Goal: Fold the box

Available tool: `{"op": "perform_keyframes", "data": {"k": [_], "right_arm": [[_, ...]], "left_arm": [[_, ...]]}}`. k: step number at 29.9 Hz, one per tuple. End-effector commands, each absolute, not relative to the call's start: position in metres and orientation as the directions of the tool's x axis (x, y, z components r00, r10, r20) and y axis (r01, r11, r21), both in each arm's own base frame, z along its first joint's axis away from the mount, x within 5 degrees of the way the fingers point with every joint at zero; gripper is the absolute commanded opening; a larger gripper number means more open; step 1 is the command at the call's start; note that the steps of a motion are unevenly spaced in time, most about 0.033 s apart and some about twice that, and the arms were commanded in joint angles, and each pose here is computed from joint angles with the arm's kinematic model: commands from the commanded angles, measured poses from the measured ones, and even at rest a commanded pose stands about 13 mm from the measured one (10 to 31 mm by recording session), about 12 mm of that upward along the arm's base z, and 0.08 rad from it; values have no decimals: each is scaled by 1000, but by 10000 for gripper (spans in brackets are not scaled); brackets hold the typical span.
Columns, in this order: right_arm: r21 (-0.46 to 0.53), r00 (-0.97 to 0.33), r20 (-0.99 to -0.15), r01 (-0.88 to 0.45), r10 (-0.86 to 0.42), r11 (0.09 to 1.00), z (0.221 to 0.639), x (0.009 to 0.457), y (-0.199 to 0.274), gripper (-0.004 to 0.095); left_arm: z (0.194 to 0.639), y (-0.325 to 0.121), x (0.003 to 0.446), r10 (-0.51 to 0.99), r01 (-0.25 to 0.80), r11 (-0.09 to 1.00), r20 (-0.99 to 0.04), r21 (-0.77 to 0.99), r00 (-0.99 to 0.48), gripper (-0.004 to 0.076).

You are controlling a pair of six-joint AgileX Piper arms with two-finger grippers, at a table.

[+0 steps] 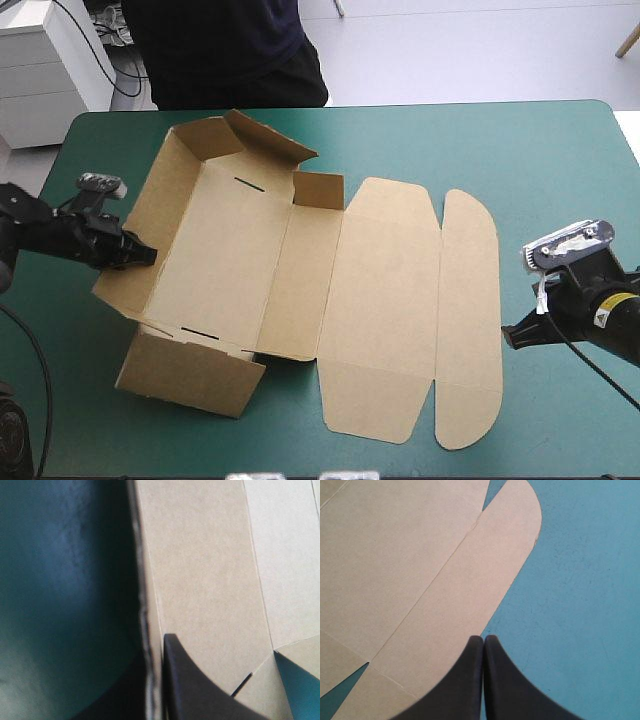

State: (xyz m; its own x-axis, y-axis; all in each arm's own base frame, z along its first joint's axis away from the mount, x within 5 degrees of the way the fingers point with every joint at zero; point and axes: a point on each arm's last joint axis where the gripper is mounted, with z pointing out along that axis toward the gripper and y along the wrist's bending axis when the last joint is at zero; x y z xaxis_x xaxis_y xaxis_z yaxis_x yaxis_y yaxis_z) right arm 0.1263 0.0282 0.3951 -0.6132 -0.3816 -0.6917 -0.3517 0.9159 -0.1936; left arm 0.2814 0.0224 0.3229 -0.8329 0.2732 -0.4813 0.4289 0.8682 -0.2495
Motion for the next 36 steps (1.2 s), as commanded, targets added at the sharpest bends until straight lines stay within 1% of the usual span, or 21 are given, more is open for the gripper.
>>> {"op": "perform_keyframes", "data": {"k": [1,4,8,12,18,23,27,31,36], "right_arm": [[-213,-558,-740,-336,-376,917,406,127,27,-21],[-212,-567,-732,-338,-378,917,405,126,27,-21],[-207,-578,-724,-337,-376,918,404,125,27,-21],[-206,-584,-719,-338,-377,918,404,125,27,-21],[-205,-585,-719,-337,-375,919,404,125,27,-21],[-205,-585,-719,-337,-375,919,404,125,27,-21],[-205,-585,-719,-337,-375,919,404,125,27,-21],[-205,-585,-719,-337,-375,919,404,125,27,-21],[-201,-587,-721,-333,-369,921,404,125,27,-21]], "left_arm": [[372,-8,285,400,543,837,-599,-71,-694,-8],[392,-28,288,501,587,807,-611,72,-613,-7],[409,-49,287,624,633,740,-584,228,-519,-7],[414,-68,288,719,650,666,-547,366,-429,-8],[413,-110,291,845,668,504,-474,548,-249,-8],[405,-149,291,912,686,357,-394,634,-110,-8],[398,-168,288,933,692,278,-360,666,-29,-8],[392,-176,282,932,679,235,-358,696,45,-8],[379,-181,270,948,635,141,-288,759,134,-8]]}}
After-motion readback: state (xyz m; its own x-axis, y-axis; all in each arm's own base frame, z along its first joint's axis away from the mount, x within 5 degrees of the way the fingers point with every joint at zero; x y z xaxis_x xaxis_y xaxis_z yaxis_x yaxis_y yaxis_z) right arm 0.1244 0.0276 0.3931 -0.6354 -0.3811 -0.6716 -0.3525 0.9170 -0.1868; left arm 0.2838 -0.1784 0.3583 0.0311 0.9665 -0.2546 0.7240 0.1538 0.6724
